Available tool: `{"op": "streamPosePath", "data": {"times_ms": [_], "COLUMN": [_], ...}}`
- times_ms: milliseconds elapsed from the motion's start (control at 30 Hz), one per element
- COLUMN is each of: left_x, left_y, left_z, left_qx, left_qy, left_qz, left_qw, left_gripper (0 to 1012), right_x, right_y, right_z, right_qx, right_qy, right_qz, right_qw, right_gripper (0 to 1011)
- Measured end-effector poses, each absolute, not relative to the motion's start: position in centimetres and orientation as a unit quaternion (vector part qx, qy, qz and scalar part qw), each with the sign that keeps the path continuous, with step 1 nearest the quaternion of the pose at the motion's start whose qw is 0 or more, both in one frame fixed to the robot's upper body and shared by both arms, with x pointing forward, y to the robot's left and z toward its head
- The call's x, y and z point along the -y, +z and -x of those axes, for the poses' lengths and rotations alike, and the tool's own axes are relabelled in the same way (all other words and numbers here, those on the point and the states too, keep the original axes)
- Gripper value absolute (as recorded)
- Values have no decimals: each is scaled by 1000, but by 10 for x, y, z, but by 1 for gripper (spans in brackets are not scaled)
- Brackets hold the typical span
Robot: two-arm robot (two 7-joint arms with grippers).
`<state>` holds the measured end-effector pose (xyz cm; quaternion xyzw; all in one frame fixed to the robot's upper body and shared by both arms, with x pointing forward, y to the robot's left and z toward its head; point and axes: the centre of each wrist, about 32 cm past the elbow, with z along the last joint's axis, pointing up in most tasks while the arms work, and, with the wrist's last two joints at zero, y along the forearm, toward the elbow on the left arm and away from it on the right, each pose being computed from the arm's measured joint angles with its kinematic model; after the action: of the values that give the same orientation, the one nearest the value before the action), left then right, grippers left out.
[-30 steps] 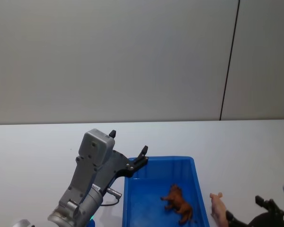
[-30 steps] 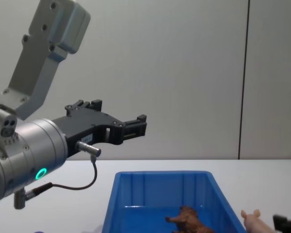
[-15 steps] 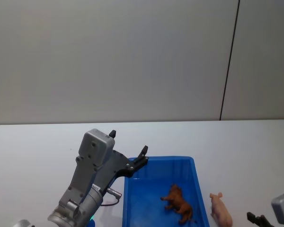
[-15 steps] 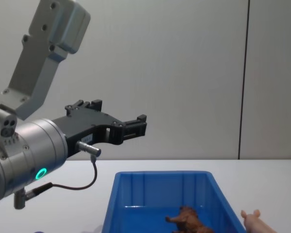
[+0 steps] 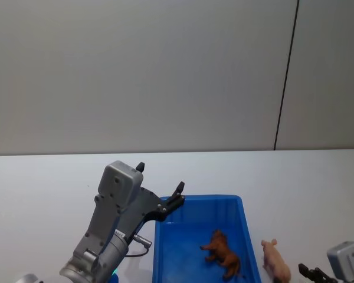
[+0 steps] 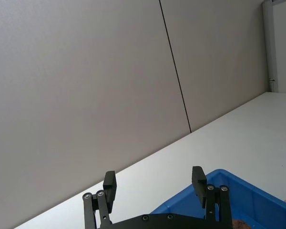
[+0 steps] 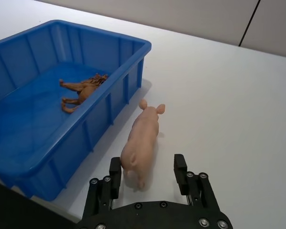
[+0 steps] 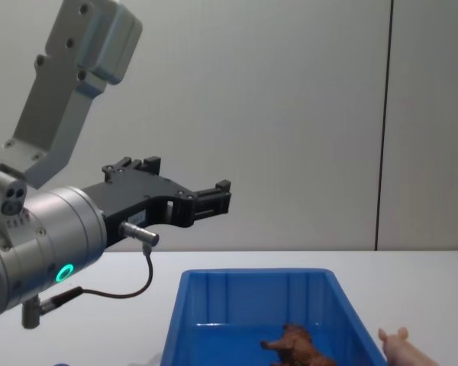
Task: Pick up the two dolls from the table and place them into the box.
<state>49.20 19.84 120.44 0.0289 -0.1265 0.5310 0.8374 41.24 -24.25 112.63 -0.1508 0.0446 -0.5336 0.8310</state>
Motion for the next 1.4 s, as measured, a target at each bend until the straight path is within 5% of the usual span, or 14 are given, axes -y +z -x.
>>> {"op": "streamPosePath", "data": {"times_ms": [767, 1400], "left_x": [-198, -198], "left_y": [1204, 1204], "left_z": [-492, -492], "left_qx": [126, 126], "left_qy": [531, 531], "left_qz": [-29, -29], "left_qw": [837, 837], "left_gripper": [1002, 1001], "right_x": [233, 232], "right_y": [1125, 1133], "right_z": [-427, -429], "right_qx": [-4, 10], "right_qy": [-567, -569], "right_qz": [141, 118], "right_qw": [811, 814], "right_gripper": [10, 0]}}
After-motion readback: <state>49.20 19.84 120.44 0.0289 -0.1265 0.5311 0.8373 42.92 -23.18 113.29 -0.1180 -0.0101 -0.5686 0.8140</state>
